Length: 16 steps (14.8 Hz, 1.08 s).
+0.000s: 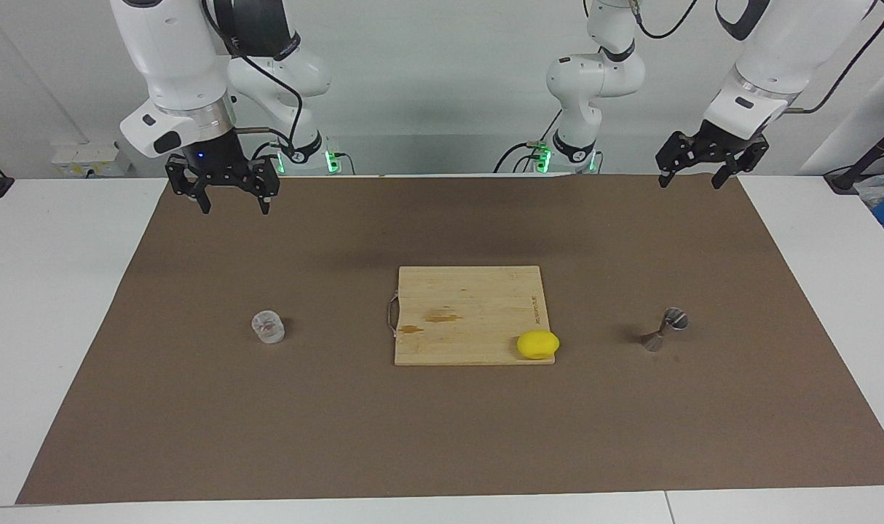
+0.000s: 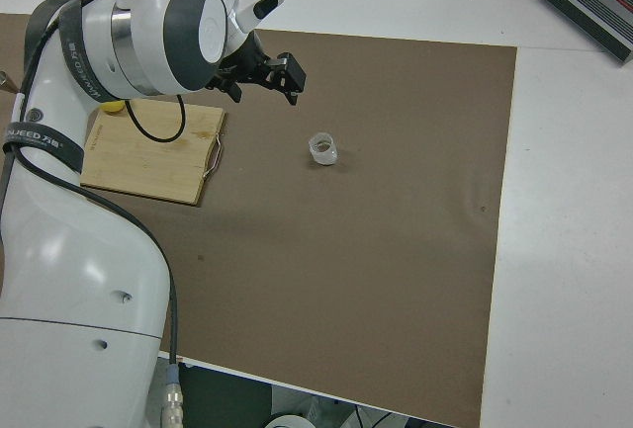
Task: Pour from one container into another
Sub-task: 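Move the left gripper toward the small metal cup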
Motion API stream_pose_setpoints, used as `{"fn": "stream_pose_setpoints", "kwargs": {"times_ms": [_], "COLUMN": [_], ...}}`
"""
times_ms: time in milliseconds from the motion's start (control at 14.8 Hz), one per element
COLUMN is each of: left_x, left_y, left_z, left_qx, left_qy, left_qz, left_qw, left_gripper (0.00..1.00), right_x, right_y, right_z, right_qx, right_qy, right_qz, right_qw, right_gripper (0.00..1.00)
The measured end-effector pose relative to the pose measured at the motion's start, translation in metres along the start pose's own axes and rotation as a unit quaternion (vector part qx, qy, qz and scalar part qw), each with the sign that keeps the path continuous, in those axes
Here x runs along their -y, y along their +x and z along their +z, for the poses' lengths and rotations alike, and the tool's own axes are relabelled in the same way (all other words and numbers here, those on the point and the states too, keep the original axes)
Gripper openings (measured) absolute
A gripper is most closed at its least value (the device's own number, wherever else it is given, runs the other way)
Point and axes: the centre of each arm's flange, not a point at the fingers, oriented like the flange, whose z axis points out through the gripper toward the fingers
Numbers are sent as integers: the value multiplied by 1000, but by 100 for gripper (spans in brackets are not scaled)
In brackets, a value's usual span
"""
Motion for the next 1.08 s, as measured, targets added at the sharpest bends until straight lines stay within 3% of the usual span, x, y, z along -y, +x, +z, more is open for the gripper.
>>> {"fn": "stream_pose_setpoints", "kwargs": {"times_ms": [744, 1082], "left_x": [-8, 15], "left_y": [3, -2], "left_z": [25, 58], "left_qx": [0, 34], "left_qy": [-1, -56], "left_qz": [6, -49], "left_qw": [1000, 997], "left_gripper": [100, 100], "right_x": [-11, -11], "right_y": [1, 1], "right_z": [1, 1], "right_qx": [1, 1], "right_qy": [0, 0], "right_qz": [10, 10], "right_qw": [1000, 1000], "right_gripper": [100, 100]}}
